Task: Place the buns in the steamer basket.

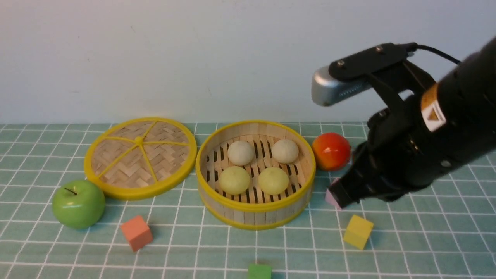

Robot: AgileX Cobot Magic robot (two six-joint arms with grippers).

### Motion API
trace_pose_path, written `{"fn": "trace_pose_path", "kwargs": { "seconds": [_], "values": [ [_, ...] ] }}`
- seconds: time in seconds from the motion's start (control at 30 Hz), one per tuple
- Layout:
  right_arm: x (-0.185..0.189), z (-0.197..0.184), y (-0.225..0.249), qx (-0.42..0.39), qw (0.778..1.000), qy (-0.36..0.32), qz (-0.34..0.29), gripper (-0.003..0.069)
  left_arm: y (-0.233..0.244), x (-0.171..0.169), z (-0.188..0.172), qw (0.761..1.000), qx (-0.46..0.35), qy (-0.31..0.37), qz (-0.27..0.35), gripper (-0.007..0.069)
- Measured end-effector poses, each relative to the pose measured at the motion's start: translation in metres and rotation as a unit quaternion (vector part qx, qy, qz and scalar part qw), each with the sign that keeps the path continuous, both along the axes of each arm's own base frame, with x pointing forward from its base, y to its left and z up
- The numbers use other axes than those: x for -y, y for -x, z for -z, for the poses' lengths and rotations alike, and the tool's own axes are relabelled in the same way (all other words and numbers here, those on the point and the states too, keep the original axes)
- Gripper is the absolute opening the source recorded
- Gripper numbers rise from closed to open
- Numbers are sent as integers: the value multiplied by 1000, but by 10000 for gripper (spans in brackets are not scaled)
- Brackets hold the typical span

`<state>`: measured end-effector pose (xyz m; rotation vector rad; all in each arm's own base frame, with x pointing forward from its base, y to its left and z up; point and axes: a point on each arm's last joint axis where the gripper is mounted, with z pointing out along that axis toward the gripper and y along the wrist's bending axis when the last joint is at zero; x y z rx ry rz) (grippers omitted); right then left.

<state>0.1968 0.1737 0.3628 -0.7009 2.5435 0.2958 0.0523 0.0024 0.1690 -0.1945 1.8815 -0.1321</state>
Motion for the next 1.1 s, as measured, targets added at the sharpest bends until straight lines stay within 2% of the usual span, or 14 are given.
{"fn": "trace_pose_path", "kwargs": {
  "seconds": [0.43, 0.57, 0.7, 0.83, 0.93, 1.1],
  "values": [
    [17, 5, 23, -51, 998, 45, -1, -17, 0, 0, 0, 1000, 0, 0, 0, 151],
    [22, 1, 22, -29, 998, 47, 2, -14, 0, 0, 0, 1000, 1, 0, 0, 155],
    [57, -23, 27, 66, 997, 19, 27, -11, 0, 0, 0, 1000, 0, 0, 0, 161],
    [104, -34, 40, 164, 980, -39, 110, -10, 0, 0, 0, 1000, 0, 0, 0, 164],
    [143, -12, 73, 245, 950, -67, 183, -8, 0, 0, 0, 1000, 0, 0, 0, 165],
    [167, 53, 116, 349, 905, -75, 233, -6, 0, 0, 0, 1000, 0, 0, 0, 165]
  ]
}}
